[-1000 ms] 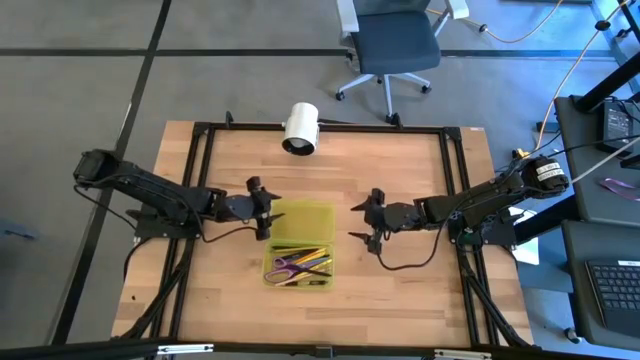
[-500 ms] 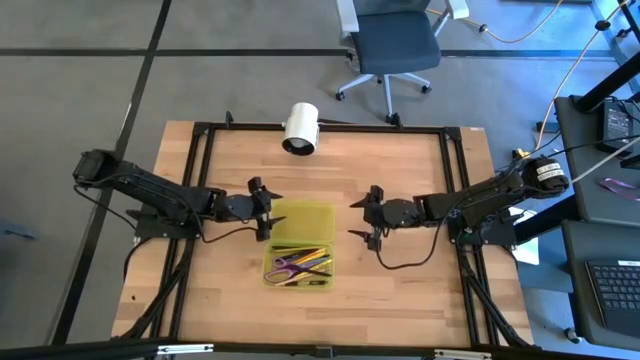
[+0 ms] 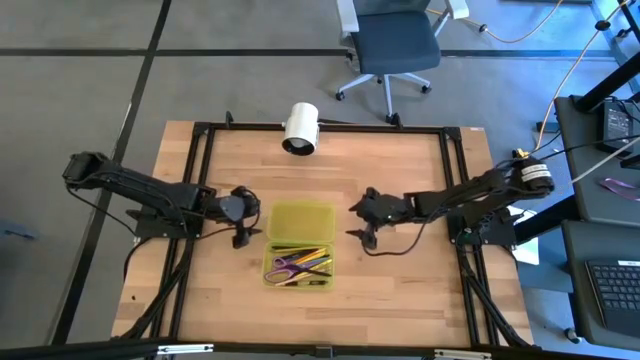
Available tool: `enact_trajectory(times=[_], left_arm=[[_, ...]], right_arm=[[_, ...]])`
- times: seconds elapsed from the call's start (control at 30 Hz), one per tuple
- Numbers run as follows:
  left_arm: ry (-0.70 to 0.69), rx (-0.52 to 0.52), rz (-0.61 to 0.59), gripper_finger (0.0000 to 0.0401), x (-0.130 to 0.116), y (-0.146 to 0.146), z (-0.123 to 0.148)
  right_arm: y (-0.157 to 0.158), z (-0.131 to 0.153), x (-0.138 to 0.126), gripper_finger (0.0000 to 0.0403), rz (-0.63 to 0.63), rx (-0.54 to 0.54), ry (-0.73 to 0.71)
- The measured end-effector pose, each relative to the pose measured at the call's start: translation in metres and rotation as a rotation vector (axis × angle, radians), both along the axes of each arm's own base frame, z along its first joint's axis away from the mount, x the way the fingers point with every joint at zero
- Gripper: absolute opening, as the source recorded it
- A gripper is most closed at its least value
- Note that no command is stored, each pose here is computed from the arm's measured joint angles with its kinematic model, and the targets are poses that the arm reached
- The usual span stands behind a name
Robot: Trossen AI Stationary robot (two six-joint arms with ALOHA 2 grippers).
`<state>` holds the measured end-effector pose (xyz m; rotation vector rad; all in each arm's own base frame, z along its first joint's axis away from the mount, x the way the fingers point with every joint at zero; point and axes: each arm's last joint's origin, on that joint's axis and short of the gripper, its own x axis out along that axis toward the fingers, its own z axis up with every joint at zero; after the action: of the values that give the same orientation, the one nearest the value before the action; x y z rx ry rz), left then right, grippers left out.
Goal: Pick & place school supplies into a supply box
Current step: Close the yellow supply box
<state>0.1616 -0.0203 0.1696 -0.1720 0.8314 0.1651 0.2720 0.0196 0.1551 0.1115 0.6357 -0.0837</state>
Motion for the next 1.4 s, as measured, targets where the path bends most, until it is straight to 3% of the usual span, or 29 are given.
enact_trajectory(times=[0.23,0.63,0.9,1.4], left_arm=[[0.092,0.028,-0.025,0.0299,-0.013,0.002,-0.025],[-0.017,-0.029,-0.052,0.0299,-0.026,0.007,-0.064],[-0.134,-0.013,-0.045,0.0301,-0.031,0.016,-0.075],[-0.167,-0.026,-0.049,0.0302,-0.025,0.029,-0.077]], right_arm=[[0.001,-0.033,0.012,0.036,-0.015,0.014,0.047],[0.001,-0.058,0.022,0.036,-0.006,-0.003,0.034],[-0.005,-0.066,0.023,0.036,-0.051,0.029,0.05],[-0.005,-0.066,0.024,0.036,-0.056,0.035,0.041]])
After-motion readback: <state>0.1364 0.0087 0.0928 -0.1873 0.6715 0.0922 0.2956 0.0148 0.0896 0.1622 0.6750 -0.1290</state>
